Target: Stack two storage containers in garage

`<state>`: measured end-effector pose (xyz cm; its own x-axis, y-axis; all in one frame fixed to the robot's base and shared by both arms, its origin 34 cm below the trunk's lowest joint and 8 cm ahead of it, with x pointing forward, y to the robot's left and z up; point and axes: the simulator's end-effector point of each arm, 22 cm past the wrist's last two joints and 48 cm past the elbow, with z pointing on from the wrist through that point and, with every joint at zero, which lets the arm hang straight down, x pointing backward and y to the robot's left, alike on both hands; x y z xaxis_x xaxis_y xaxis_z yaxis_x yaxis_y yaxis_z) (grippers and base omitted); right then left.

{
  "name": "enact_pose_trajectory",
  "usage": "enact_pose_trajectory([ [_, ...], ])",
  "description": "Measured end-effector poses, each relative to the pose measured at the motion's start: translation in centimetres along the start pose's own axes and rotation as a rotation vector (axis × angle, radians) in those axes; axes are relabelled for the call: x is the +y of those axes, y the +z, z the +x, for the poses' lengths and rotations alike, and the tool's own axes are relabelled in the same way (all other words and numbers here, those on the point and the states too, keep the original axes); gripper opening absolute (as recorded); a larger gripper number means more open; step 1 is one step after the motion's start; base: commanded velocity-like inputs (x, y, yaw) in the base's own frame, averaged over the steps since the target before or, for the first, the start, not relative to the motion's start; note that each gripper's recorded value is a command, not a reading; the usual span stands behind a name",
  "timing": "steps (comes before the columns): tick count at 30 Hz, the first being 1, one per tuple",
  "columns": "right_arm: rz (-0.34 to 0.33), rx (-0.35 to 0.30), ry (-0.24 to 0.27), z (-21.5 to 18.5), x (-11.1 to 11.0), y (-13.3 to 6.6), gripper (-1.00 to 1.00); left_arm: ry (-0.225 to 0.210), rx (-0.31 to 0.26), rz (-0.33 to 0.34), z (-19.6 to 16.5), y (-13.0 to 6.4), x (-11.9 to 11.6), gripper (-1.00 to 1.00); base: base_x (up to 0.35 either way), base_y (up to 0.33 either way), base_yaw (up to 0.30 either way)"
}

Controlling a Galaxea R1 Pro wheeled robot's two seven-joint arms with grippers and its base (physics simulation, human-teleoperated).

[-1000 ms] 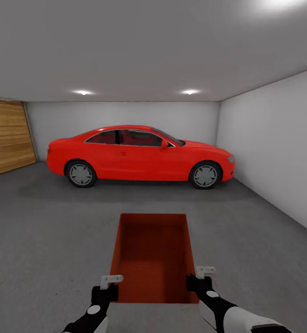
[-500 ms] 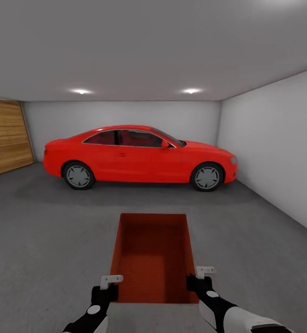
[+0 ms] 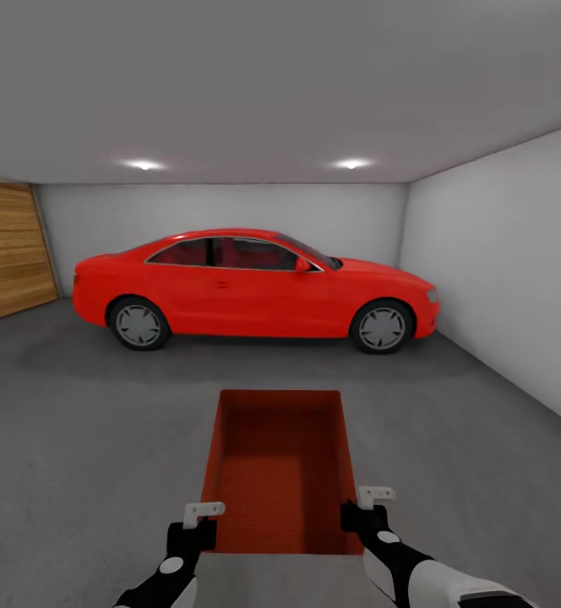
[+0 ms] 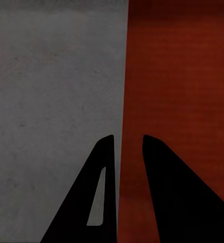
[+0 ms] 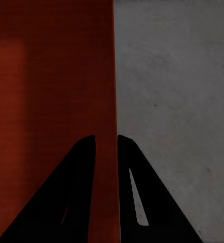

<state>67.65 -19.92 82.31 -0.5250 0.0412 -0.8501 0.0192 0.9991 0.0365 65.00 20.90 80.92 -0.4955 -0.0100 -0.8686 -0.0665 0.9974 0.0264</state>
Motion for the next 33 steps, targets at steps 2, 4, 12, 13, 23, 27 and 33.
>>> enact_pose_trajectory([
  [2, 0.001, 0.001, 0.001, 0.04, 0.02, -0.01, -1.0, 0.001, 0.001, 0.001, 0.02, 0.01, 0.03, -1.0, 0.321, 0.0, 0.0],
  [4, 0.001, 0.001, 0.001, 0.06, 0.02, -0.01, -1.0, 0.001, 0.002, 0.001, 0.02, 0.01, 0.03, -1.0, 0.321, 0.0, 0.0],
  [12, 0.001, -0.001, 0.002, 0.02, 0.01, -0.01, -1.0, 0.001, 0.0, 0.001, -0.04, 0.02, 0.01, -1.0, 0.321, 0.0, 0.0],
  [13, 0.001, -0.001, 0.002, 0.03, 0.01, -0.01, -1.0, 0.001, 0.0, 0.001, -0.04, 0.02, 0.01, -1.0, 0.321, 0.0, 0.0],
  [23, 0.001, -0.001, 0.001, 0.01, 0.01, -0.01, -1.0, 0.0, 0.0, 0.001, -0.01, 0.01, 0.01, -1.0, 0.321, 0.0, -0.119],
  [27, 0.001, -0.001, 0.002, 0.01, 0.01, -0.01, -1.0, 0.001, -0.001, 0.001, -0.05, 0.02, 0.01, -1.0, 0.321, 0.0, -0.265],
  [33, 0.0, -0.001, 0.002, 0.01, -0.04, -0.01, -1.0, 0.0, -0.001, 0.002, -0.05, 0.01, -0.04, -1.0, 0.321, 0.0, -0.272],
])
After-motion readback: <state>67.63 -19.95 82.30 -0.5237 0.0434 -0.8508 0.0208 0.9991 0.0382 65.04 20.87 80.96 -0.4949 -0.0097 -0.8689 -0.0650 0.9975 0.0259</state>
